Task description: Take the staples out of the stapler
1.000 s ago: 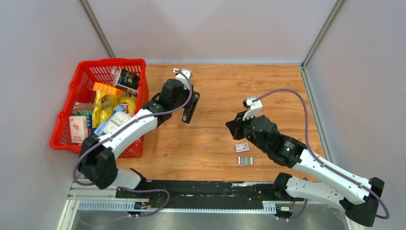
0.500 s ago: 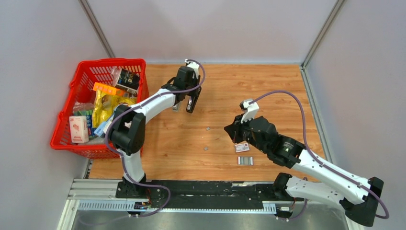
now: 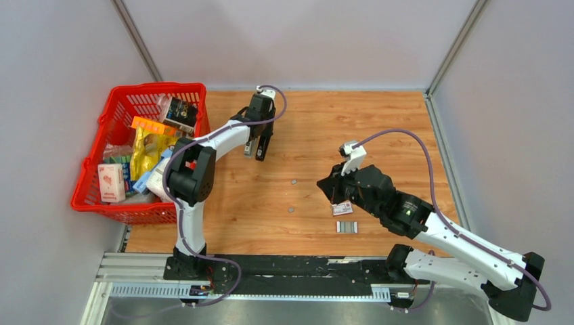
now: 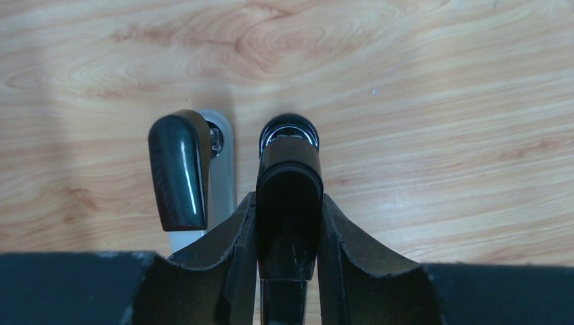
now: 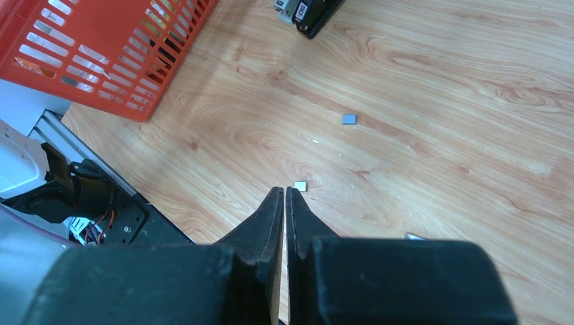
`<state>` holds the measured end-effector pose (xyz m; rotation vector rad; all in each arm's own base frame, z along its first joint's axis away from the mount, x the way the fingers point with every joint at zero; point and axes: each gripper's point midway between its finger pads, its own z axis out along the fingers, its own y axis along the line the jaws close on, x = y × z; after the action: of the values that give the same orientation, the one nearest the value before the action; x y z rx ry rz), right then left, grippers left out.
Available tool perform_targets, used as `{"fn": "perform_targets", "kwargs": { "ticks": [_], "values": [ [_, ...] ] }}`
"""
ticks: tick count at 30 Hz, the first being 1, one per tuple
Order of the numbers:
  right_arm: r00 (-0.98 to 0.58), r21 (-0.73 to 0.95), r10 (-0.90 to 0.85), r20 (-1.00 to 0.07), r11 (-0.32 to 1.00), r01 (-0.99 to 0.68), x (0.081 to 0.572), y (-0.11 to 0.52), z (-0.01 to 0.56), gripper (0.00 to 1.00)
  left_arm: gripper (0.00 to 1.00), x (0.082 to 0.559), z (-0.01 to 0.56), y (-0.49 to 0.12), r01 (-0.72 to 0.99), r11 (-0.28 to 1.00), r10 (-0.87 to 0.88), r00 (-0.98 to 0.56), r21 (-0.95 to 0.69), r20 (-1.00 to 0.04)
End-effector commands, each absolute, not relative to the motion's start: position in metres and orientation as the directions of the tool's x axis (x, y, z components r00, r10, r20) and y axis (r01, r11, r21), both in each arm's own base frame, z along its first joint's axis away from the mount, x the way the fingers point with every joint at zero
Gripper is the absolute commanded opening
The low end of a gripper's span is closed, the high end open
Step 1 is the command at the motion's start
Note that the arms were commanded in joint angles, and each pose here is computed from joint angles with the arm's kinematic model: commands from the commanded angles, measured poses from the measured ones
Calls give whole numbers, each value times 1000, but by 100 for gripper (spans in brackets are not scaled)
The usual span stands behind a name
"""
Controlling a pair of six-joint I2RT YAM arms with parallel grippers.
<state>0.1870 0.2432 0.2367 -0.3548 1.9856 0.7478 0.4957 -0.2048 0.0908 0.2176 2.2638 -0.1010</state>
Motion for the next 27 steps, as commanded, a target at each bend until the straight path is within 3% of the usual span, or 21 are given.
{"fn": "perform_targets", "kwargs": {
  "ticks": [1, 5, 12, 19, 24, 27],
  "values": [
    [-478, 357, 66, -876, 756, -549, 187, 244, 247, 7, 0, 511, 118, -211, 182, 983, 95, -577, -14, -811],
    [-480, 360, 66, -875, 752, -552, 186, 244, 245, 8, 1, 510, 115, -213, 183, 983, 89, -586, -25, -806],
    [-490, 374, 76, -868, 749, -546, 181, 240, 243, 17, 29, 506, 104, -218, 195, 979, 82, -622, -52, -779],
    [-490, 386, 95, -867, 749, -539, 176, 231, 244, 34, 46, 503, 99, -222, 213, 975, 84, -632, -68, -771],
    [-493, 393, 102, -864, 748, -535, 173, 226, 246, 43, 47, 501, 99, -221, 203, 976, 70, -634, -78, -770],
    [-496, 396, 106, -862, 751, -528, 172, 224, 244, 46, 86, 498, 104, -221, 204, 975, 60, -627, -89, -777]
  ]
}}
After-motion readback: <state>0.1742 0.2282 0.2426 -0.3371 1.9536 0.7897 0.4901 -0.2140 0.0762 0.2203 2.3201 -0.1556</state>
